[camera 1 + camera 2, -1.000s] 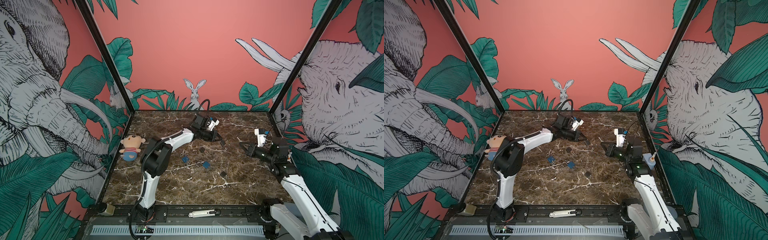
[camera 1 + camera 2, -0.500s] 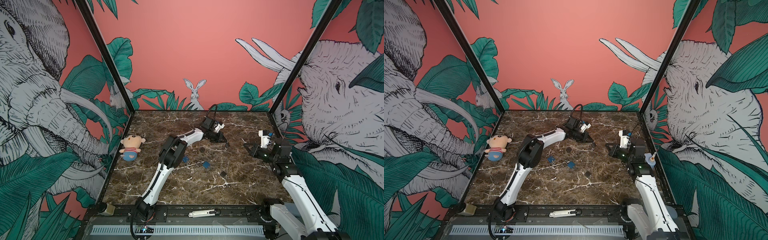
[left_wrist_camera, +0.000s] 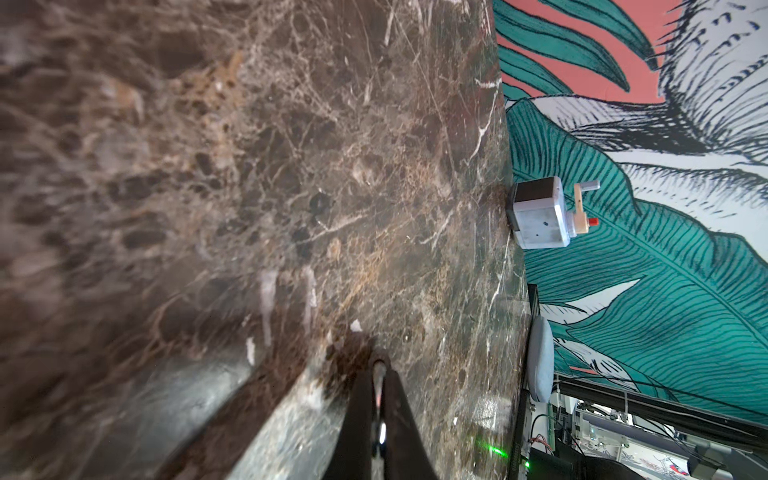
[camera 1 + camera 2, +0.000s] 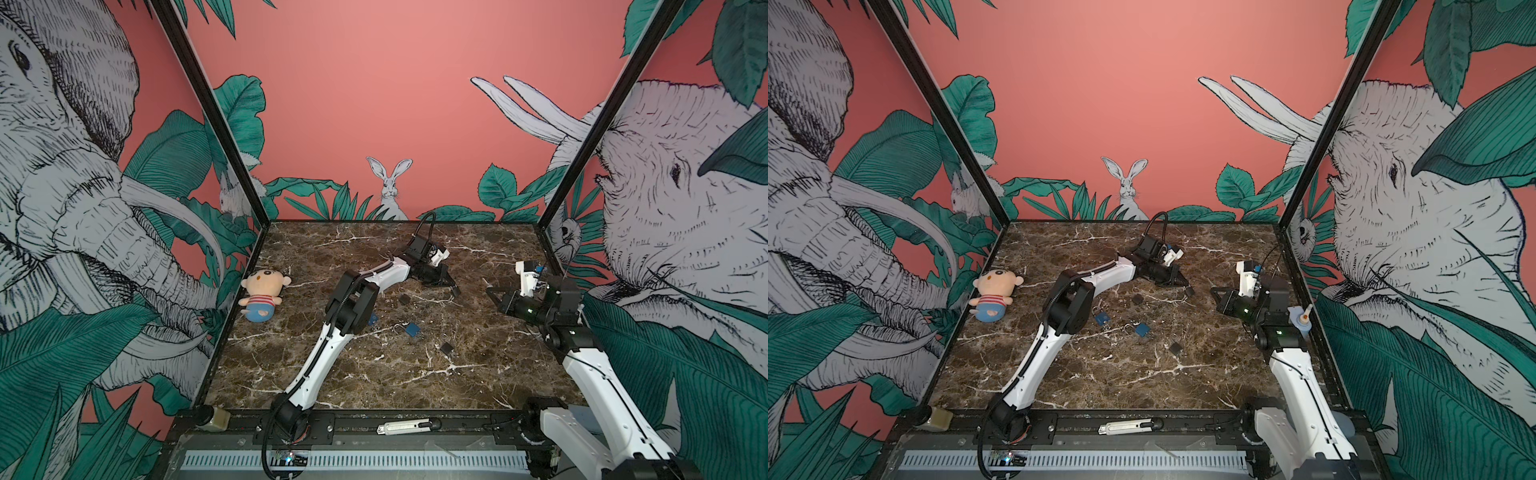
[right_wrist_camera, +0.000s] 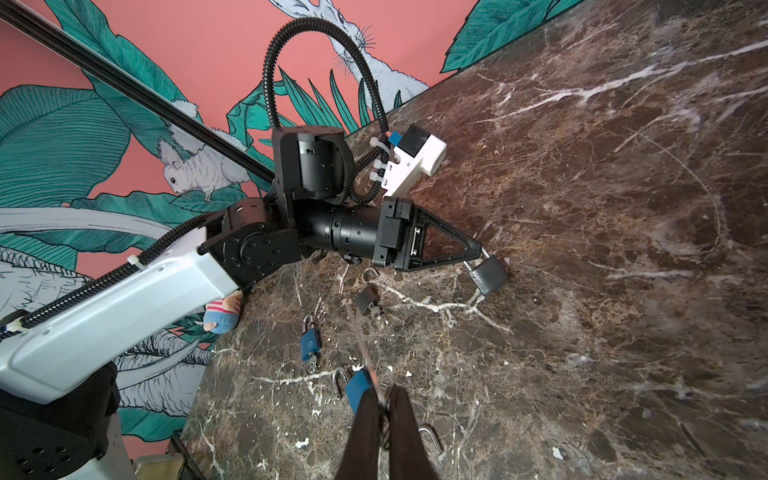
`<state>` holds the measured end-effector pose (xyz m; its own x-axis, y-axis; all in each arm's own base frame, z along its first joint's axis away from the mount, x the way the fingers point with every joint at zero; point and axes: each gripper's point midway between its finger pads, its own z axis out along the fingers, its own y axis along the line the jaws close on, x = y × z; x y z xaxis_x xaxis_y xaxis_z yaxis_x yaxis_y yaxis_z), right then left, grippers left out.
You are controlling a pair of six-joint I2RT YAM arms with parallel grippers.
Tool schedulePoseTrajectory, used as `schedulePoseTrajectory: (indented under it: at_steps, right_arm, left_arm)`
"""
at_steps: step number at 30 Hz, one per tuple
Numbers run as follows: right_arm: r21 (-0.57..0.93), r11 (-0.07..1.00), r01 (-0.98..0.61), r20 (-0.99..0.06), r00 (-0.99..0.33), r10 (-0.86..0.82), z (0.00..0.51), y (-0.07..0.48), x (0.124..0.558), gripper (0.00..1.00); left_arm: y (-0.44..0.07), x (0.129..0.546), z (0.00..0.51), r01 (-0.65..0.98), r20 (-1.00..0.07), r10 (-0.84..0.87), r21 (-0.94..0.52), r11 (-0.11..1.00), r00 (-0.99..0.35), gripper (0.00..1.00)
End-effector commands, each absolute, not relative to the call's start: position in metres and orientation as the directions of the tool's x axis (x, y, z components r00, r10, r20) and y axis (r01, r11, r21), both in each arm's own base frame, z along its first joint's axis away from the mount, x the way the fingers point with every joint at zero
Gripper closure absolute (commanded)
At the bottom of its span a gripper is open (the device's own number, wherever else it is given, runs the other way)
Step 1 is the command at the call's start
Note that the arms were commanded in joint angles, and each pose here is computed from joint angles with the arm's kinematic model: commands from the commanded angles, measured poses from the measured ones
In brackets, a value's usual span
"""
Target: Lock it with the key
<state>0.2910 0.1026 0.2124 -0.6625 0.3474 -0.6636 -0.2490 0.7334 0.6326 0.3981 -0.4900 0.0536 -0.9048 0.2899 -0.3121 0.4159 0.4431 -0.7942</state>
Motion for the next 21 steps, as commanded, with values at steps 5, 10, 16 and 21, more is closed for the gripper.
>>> schedulePoseTrajectory:
  at_steps: [5,10,16,21]
  right_arm:
    - [0.625,0.732,-0.27,-0.684,-0.641,0.348,0.218,0.102,0.3,1.0]
    - [0.622,0.747,-0.233,-0.663,-0.664,0.345,0.206,0.1,0.307,1.0]
    - [0.582,0.792,-0.186,-0.669,-0.664,0.335,0.194,0.093,0.31,1.0]
    - [0.518,0.837,-0.175,-0.67,-0.691,0.271,0.177,0.1,0.314,1.0]
  left_arm:
    - [-0.502,0.389,0.065,0.438,-0.328,0.306,-0.783,0.442,-0.894,0.79]
    - [-0.495,0.395,0.071,0.448,-0.346,0.289,-0.757,0.475,-0.892,0.66]
    - [-0.464,0.42,0.083,0.428,-0.372,0.215,-0.735,0.527,-0.903,0.65]
    - [-0.431,0.437,0.106,0.404,-0.406,0.118,-0.751,0.523,-0.906,0.64]
